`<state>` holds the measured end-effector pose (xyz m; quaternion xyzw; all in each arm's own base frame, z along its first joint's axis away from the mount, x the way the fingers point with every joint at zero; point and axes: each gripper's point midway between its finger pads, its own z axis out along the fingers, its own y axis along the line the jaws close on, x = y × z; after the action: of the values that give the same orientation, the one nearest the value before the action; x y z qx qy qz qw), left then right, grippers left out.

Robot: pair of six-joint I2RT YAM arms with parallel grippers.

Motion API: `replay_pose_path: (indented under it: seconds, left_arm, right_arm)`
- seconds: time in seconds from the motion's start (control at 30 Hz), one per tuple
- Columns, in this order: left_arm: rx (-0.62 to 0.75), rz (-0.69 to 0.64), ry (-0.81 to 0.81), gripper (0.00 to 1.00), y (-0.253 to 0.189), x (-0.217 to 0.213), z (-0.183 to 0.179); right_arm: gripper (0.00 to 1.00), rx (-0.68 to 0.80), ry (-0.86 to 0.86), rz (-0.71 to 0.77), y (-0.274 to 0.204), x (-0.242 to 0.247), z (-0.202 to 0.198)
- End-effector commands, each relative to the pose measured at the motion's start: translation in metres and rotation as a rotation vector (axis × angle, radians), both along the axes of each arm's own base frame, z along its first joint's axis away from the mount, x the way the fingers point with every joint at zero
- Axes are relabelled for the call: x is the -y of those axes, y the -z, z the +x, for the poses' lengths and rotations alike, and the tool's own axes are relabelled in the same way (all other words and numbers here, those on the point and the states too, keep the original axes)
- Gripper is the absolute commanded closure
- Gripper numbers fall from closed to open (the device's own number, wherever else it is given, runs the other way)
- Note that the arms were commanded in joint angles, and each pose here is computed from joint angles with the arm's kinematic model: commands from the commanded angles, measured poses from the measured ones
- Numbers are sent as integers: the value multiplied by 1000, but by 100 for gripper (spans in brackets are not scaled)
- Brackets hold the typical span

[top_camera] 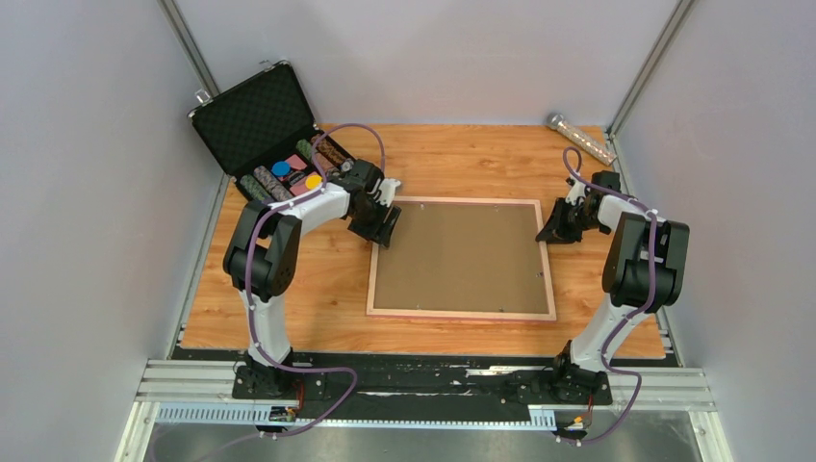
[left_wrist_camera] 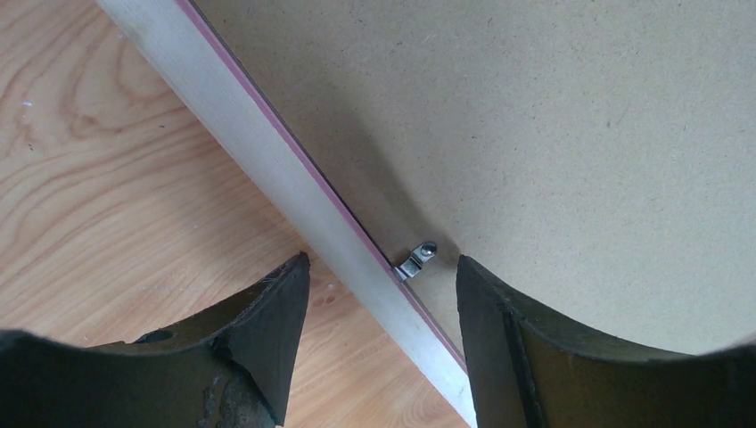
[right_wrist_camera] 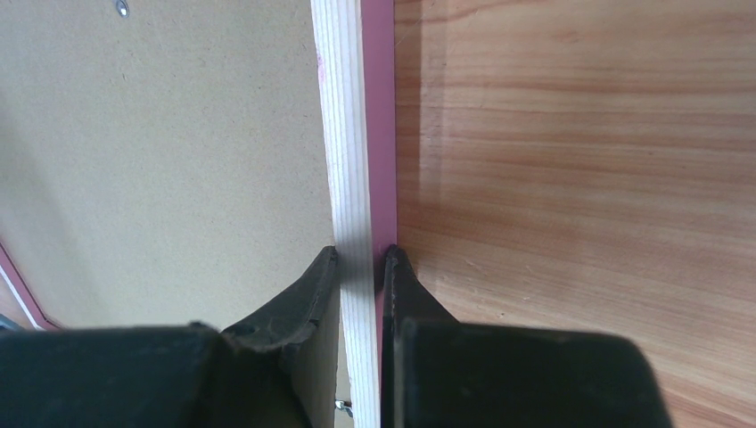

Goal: Put the photo into the frame
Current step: Install the photo frame at the center of the board.

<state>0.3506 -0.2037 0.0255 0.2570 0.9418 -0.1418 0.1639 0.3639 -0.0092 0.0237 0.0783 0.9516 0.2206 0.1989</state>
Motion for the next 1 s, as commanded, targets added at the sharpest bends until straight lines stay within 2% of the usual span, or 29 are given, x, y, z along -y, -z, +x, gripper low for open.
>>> replay_pose_path:
  seconds: [0.0,0.97]
  left_arm:
    - [33,0,0,31,-6,2,10]
    - [8,43,1,44,12,-17,0]
  right_arm:
    - [100,-73,53,-42,30,16,-7]
    - [100,-75,53,-40,30,16,-7]
